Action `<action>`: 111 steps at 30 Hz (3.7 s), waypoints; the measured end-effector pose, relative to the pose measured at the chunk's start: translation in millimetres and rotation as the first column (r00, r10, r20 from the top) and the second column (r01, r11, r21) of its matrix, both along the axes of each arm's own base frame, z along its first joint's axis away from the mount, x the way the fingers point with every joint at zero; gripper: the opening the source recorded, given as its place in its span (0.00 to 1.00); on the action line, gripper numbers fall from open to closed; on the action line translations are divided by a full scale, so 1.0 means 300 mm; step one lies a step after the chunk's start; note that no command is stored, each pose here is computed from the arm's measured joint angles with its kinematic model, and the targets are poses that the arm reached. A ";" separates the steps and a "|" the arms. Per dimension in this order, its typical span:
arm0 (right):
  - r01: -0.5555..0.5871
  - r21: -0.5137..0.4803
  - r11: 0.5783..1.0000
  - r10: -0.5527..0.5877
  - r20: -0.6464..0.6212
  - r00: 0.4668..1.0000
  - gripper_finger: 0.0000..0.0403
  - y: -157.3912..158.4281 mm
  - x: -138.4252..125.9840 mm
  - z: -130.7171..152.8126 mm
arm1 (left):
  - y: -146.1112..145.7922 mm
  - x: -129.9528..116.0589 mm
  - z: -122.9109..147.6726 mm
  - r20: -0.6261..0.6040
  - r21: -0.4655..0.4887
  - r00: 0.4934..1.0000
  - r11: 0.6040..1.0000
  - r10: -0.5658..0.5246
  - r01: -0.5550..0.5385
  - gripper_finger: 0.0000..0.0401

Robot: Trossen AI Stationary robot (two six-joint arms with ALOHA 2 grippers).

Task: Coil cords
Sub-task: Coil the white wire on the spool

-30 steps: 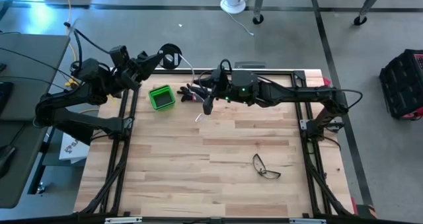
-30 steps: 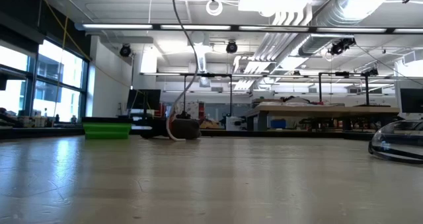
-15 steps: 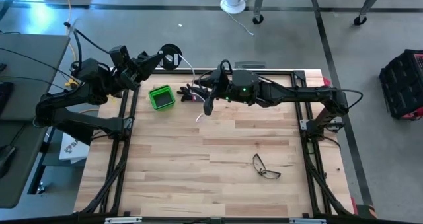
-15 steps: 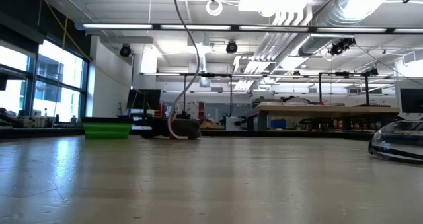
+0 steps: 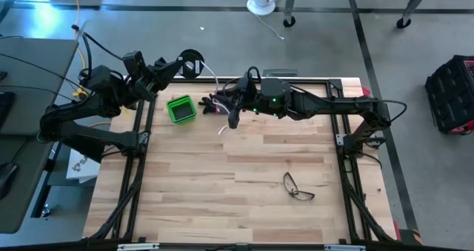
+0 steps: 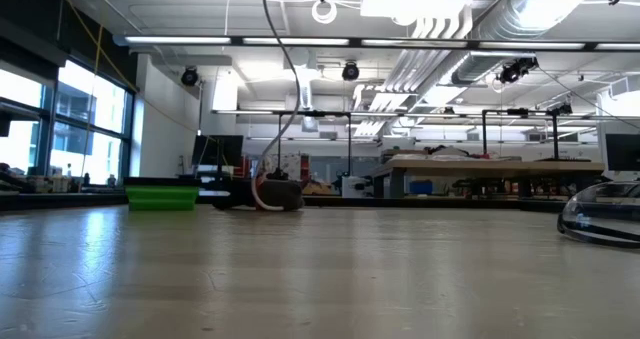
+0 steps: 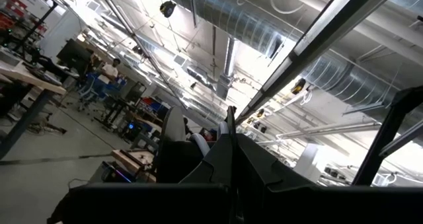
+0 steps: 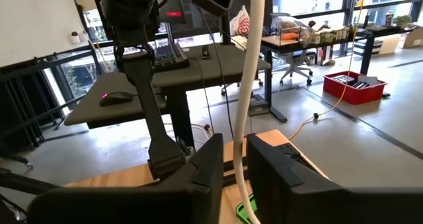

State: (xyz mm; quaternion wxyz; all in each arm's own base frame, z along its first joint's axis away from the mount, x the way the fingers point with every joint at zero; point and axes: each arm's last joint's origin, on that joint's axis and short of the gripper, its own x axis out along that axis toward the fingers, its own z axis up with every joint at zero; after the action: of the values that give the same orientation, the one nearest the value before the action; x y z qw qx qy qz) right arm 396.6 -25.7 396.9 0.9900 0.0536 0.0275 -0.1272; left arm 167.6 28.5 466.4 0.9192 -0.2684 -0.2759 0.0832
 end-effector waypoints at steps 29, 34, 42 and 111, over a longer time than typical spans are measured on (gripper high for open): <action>-0.158 0.025 0.987 0.152 0.175 0.973 0.00 0.200 0.088 -0.039 | -0.020 0.160 -0.119 0.059 -0.654 0.898 0.663 -0.435 0.364 0.00; -0.148 0.021 0.989 0.141 0.200 0.970 0.00 0.189 0.088 -0.032 | -0.047 0.162 -0.118 0.118 -0.709 0.864 0.567 -0.490 0.419 0.00; -0.164 -0.016 0.986 0.163 0.231 0.959 0.00 0.169 0.088 -0.019 | -0.105 0.164 -0.122 0.157 -0.765 0.790 0.433 -0.593 0.477 0.00; -0.080 0.289 0.954 0.141 -0.197 0.970 0.47 0.051 -0.100 -0.008 | 0.003 -0.075 -0.133 -0.156 -0.670 0.854 0.688 -0.497 0.278 0.00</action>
State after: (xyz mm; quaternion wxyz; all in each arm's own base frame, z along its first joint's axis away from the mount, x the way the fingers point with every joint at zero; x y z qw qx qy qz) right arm 366.7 -10.5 394.6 0.9693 0.1769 0.1551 -0.0714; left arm 145.0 29.4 426.4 0.8050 -0.5930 -0.0126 0.0142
